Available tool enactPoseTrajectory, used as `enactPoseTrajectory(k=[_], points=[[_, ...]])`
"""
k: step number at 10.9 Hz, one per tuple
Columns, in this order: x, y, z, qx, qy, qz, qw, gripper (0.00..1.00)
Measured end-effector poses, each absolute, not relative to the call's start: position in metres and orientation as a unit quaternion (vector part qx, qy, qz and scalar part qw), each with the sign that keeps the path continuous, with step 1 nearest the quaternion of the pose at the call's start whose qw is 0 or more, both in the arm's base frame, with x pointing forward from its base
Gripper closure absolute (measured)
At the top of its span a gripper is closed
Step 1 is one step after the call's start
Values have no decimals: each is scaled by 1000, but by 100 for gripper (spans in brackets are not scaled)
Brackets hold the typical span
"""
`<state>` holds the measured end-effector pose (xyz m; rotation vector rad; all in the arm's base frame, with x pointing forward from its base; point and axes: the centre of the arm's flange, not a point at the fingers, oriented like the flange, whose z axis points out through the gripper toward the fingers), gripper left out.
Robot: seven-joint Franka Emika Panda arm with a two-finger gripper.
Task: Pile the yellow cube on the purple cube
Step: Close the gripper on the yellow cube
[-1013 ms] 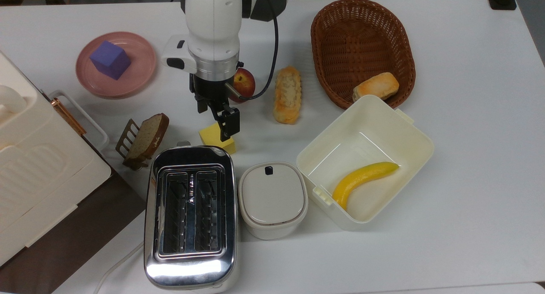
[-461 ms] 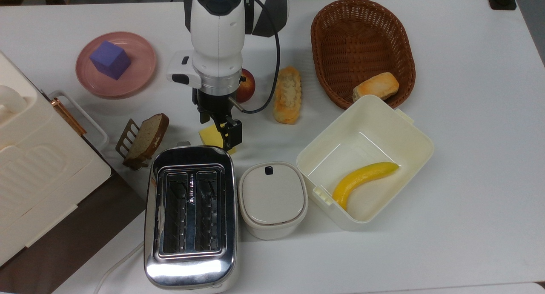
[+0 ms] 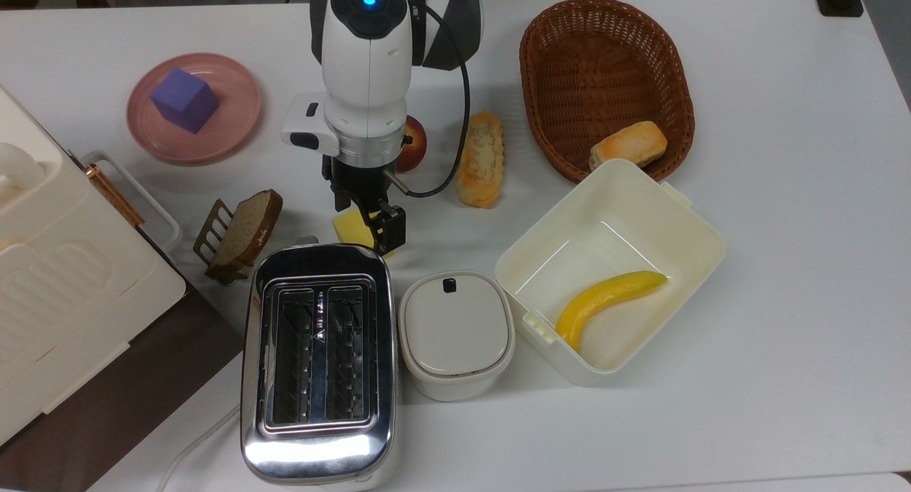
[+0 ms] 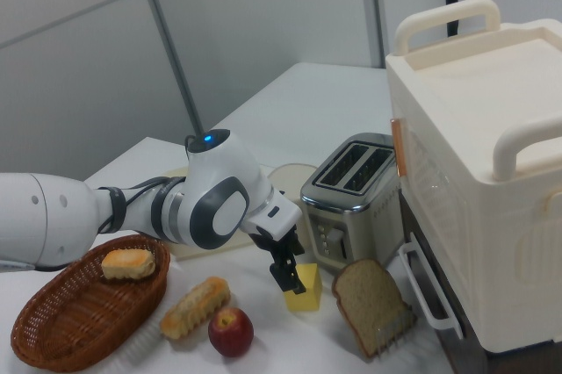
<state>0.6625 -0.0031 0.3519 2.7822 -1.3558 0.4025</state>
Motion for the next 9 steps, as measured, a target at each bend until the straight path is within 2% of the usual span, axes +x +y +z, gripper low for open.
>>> enactPoseTrajectory(k=[7,9], points=[[663,-3,338,895,-428,123,21,0],[662,0,331,899,-421,120,28,6]])
